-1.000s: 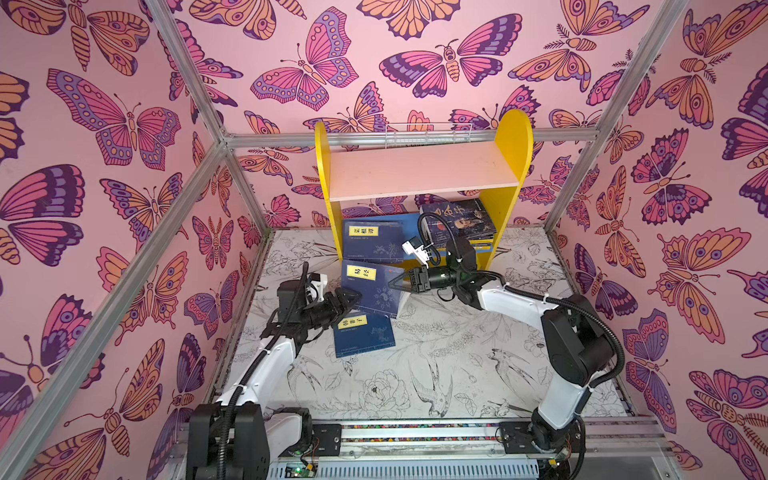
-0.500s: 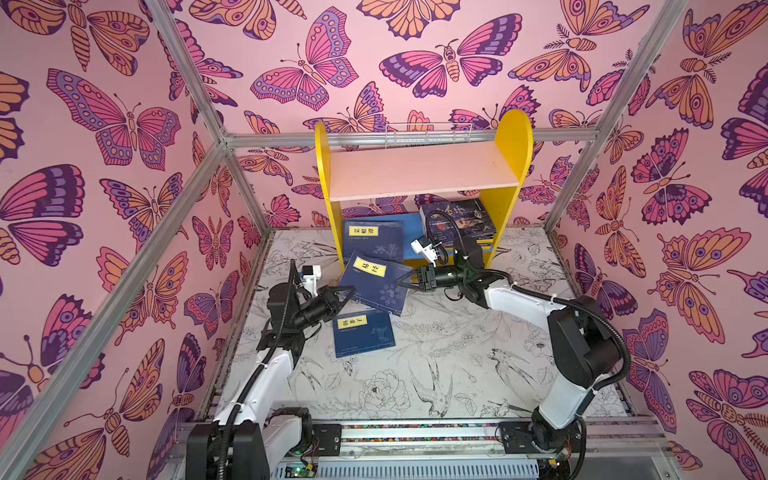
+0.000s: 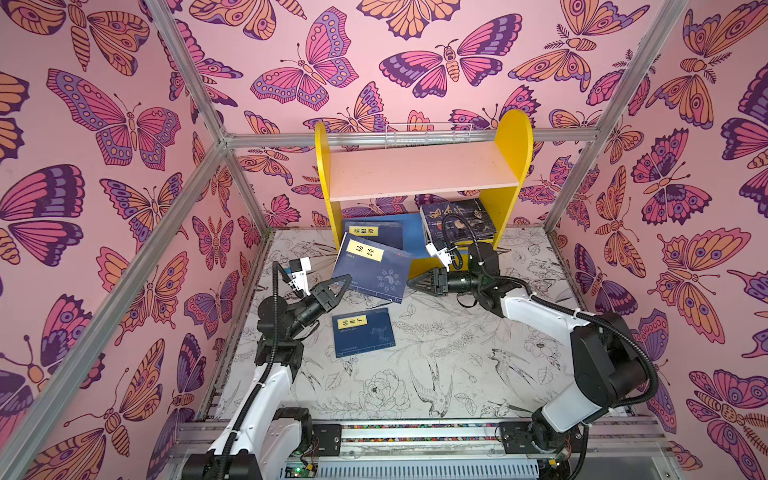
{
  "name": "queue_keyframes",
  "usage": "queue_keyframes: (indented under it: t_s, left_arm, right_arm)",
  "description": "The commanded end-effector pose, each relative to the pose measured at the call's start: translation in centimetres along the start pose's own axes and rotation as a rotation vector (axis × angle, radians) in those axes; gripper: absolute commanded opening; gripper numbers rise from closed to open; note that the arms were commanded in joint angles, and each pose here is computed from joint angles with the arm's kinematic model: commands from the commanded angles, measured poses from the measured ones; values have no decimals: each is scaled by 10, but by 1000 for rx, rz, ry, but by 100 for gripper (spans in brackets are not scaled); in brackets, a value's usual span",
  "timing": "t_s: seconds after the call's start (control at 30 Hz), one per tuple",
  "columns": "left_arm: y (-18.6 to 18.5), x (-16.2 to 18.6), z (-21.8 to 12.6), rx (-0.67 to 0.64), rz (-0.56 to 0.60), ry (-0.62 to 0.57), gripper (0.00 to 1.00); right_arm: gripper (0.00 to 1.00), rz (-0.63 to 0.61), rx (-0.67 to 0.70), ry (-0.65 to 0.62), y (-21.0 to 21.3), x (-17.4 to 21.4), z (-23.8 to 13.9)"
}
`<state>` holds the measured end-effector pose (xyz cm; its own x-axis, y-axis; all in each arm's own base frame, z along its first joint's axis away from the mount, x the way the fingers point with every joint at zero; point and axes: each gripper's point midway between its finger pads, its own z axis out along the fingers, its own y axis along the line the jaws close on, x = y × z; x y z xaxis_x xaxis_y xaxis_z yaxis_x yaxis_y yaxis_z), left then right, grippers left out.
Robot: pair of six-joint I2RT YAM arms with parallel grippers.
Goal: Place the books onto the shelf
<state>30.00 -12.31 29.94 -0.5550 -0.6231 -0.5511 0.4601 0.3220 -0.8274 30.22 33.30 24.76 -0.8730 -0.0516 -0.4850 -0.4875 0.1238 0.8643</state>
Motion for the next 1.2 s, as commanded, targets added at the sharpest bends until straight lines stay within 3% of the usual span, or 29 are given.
queue_keyframes:
  t_s: [0.0,0.4,0.8,0.87,0.93,0.97,1.17]
  left_arm:
    - [-18,-19,-3,52,70,-107,0]
    - [-23,-19,-6,63,88,-138,0]
    - [3,2,4,-18,63,-98,1]
    - [12,6,4,-48,46,-92,27]
    - [22,9,2,-89,20,-93,48]
    - [28,10,1,-123,4,-91,54]
    - [69,5,-22,-388,-25,-169,59]
  right_arm:
    - [62,-97,-111,59,42,8,9]
    - [50,-125,-203,27,61,-16,25]
    - [2,-116,-185,-196,72,-70,23]
    - [0,-107,-190,-248,73,-81,17]
    - [0,-100,-190,-290,71,-90,9]
    - [0,-92,-184,-304,68,-93,5]
    - [0,-79,-84,-279,37,-102,-1]
